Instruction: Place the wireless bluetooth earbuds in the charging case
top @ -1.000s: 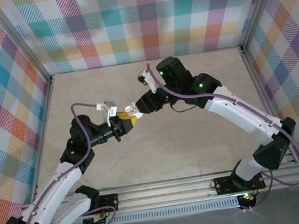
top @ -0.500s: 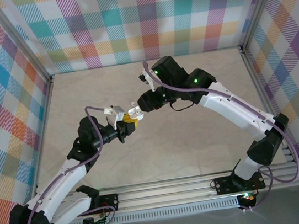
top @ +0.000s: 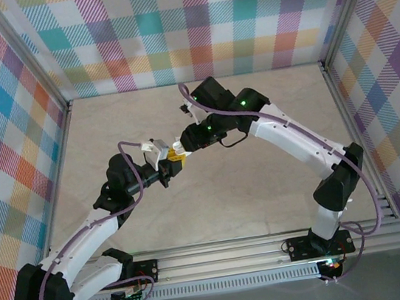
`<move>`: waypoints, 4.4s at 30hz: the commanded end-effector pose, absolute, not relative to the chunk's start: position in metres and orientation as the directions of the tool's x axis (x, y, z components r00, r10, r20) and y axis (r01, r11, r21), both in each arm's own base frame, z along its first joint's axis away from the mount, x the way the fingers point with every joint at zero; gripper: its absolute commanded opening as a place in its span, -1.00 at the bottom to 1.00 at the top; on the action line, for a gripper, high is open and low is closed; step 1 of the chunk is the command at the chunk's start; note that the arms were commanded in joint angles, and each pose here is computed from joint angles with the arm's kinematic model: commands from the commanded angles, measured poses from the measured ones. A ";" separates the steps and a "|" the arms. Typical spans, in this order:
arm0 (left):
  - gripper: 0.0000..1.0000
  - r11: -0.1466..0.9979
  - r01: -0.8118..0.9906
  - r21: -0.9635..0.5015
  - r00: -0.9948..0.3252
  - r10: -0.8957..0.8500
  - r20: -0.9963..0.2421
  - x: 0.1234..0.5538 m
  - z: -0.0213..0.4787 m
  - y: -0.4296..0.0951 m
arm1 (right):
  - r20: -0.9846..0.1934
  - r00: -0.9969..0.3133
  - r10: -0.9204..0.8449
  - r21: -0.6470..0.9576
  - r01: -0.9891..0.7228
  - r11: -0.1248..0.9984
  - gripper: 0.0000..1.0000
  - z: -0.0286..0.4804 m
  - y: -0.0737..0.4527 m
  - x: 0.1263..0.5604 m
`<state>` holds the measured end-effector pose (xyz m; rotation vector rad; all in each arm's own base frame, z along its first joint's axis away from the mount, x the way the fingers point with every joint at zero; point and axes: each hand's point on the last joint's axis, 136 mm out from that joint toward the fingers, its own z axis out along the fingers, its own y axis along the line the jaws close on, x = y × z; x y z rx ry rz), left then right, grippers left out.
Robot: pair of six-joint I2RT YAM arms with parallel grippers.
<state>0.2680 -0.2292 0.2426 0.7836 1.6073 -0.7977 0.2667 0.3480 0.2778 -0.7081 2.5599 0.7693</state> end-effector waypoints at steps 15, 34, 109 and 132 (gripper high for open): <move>-1.00 0.535 0.844 -0.045 -0.091 0.061 -0.994 0.259 0.259 -0.229 | -0.445 -0.791 -0.420 0.407 -0.597 0.691 -0.15 0.284 0.359 0.252; -1.00 0.521 0.852 -0.058 -0.101 0.056 -0.993 0.258 0.261 -0.232 | -0.418 -0.791 -0.447 0.337 -0.592 0.732 -0.35 0.274 0.359 0.259; -1.00 0.720 0.682 -0.131 -0.252 0.063 -0.966 0.272 0.226 -0.196 | 0.077 -0.966 0.249 0.371 0.259 0.892 -0.44 0.030 0.205 0.342; -1.00 0.715 0.685 -0.140 -0.259 0.060 -0.964 0.269 0.226 -0.196 | -0.048 -0.973 0.227 0.485 0.176 0.856 -0.53 0.042 0.169 0.352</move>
